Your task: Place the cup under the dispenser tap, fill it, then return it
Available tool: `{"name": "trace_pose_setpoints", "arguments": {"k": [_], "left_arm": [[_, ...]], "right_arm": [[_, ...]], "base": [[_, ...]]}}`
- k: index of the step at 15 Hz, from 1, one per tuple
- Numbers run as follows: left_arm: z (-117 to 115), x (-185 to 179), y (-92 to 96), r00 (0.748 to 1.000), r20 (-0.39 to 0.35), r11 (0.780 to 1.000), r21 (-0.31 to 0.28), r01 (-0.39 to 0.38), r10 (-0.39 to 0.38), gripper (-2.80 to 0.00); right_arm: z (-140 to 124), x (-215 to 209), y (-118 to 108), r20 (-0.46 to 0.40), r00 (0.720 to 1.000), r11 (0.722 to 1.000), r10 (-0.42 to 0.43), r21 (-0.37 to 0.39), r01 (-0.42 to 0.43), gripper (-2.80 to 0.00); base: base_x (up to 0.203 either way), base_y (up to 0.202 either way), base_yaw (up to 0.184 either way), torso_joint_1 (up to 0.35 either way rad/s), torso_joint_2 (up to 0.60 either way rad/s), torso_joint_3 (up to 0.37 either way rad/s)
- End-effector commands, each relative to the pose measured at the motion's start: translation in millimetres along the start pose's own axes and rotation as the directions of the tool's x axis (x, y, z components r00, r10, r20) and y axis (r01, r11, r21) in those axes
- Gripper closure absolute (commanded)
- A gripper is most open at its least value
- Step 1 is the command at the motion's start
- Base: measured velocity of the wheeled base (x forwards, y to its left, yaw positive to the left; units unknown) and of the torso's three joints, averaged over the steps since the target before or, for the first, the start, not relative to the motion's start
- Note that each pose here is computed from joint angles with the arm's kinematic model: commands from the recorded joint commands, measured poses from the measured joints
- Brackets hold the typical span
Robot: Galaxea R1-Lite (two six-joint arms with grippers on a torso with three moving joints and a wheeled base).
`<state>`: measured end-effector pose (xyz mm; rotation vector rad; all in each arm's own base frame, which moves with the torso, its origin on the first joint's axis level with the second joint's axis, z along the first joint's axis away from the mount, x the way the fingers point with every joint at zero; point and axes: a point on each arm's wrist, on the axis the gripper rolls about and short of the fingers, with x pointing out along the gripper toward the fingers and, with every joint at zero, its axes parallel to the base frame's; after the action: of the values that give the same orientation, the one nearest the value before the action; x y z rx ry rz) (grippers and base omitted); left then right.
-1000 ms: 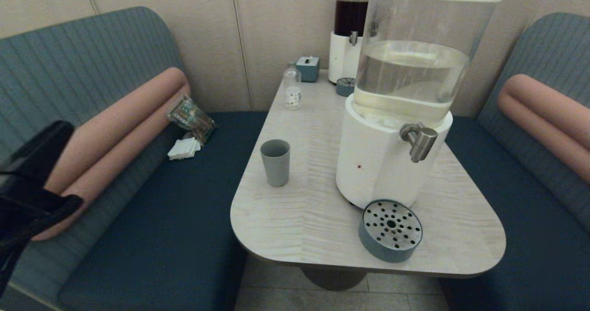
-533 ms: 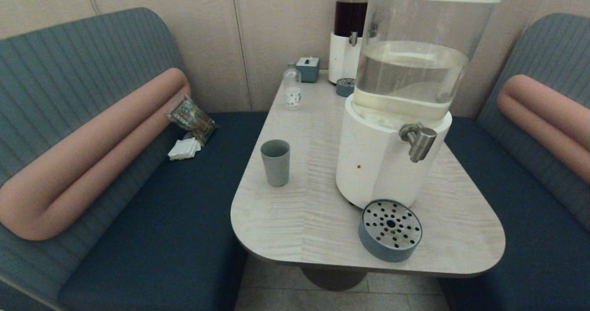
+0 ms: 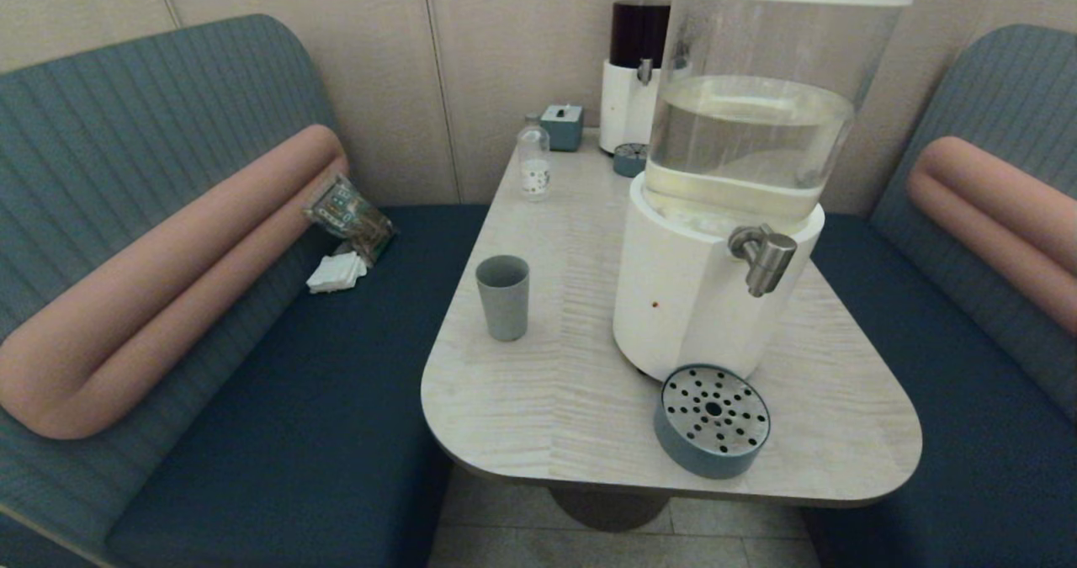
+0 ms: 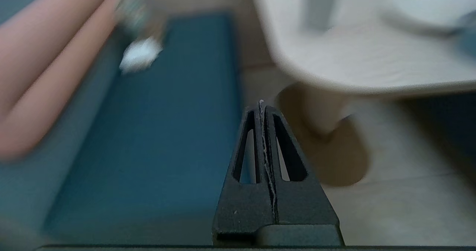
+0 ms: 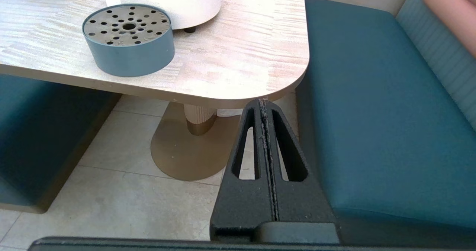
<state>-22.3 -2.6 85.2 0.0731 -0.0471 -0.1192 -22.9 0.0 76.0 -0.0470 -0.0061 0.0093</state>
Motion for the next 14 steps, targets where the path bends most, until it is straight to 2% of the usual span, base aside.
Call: {"name": "trace_pose_setpoints", "arguments": {"k": [1, 2, 3, 14], "left_arm": [[-7.7, -1.1, 1.1, 0.996, -0.032, 0.997, 0.002, -0.08, 0.08, 0.0], [-12.9, -1.5, 0.9, 0.993, -0.086, 0.997, 0.004, -0.083, 0.083, 0.0], [-13.8, -2.0, 1.2, 0.989, -0.104, 0.995, 0.003, -0.1, 0.1, 0.0], [-13.4, -1.6, 1.4, 0.99, -0.09, 0.994, -0.01, -0.108, 0.106, 0.0]], "right_arm": [[-0.9, 0.2, 0.1, -0.003, 1.0, 1.0, 0.001, -0.001, -0.001, 0.0], [-1.0, 0.2, 0.0, -0.002, 1.0, 1.0, 0.003, -0.001, -0.003, 0.0], [-0.8, 0.2, 0.0, -0.001, 1.0, 1.0, 0.001, -0.001, -0.001, 0.0], [-0.6, 0.2, 0.0, -0.003, 1.0, 1.0, 0.001, -0.006, -0.001, 0.0]], "base": [[0.0, 0.0, 0.0, 0.0, 0.0, 0.0], [0.0, 0.0, 0.0, 0.0, 0.0, 0.0], [0.0, 0.0, 0.0, 0.0, 0.0, 0.0], [0.0, 0.0, 0.0, 0.0, 0.0, 0.0]]}}
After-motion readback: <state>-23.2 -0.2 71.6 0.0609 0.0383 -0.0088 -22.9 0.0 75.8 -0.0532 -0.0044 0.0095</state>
